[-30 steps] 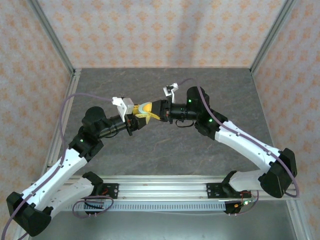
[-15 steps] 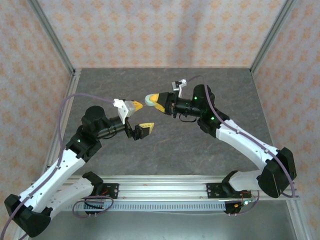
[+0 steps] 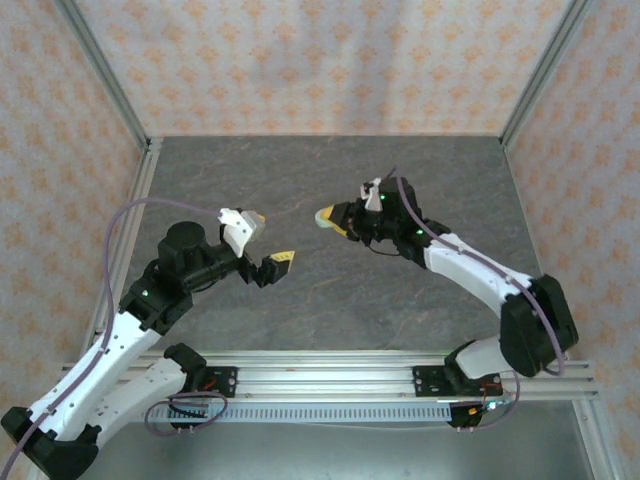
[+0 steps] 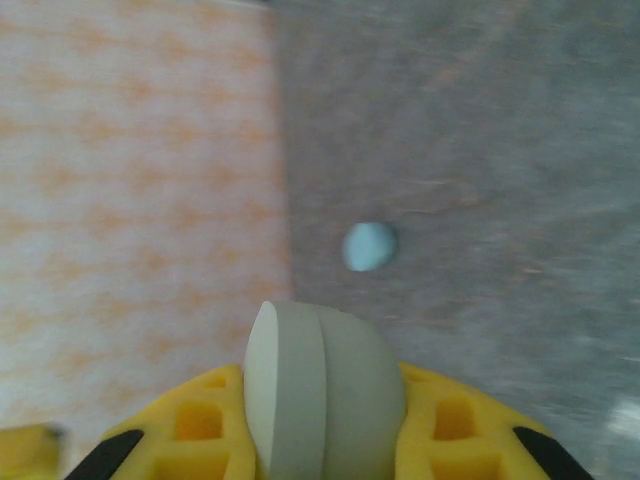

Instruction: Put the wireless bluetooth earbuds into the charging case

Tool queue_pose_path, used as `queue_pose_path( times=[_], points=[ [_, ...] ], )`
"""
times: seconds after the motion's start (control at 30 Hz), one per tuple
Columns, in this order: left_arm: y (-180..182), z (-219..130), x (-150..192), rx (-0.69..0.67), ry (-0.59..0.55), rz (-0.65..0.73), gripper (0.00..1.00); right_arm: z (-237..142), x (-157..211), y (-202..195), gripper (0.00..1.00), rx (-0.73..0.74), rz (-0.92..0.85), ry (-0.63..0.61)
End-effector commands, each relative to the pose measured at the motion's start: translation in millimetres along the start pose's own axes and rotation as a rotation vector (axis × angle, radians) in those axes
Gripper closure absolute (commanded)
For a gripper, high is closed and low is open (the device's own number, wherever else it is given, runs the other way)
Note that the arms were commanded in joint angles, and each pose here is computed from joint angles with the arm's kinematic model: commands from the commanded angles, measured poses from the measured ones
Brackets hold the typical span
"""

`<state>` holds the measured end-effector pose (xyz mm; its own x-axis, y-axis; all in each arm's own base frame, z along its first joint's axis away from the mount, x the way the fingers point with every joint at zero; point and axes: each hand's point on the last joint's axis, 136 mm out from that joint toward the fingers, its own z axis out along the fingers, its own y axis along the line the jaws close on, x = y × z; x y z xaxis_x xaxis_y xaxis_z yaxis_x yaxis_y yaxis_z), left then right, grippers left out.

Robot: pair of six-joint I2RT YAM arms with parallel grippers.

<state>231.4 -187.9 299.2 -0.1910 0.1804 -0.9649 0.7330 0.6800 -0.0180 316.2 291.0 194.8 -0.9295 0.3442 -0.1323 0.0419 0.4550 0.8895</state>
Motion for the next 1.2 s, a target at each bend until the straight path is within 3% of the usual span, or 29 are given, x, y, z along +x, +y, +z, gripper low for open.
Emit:
queue_pose_path(
  times=[0.0, 0.43, 0.7, 1.17],
  points=[
    [7, -1, 22, -0.050, 0.059, -0.016, 0.00, 20, -1, -34, 0.96, 0.040, -0.032, 0.031],
    [6, -3, 37, -0.054, 0.093, -0.023, 0.00, 82, -26, -133, 0.96, 0.071, 0.085, 0.076],
    [9, 1, 40, -0.062, 0.101, -0.015, 0.00, 74, -19, -157, 0.70, 0.180, 0.071, 0.069],
    [11, 3, 37, -0.070, 0.098, -0.004, 0.00, 3, -26, -132, 0.37, 0.416, -0.100, -0.030]
  ],
)
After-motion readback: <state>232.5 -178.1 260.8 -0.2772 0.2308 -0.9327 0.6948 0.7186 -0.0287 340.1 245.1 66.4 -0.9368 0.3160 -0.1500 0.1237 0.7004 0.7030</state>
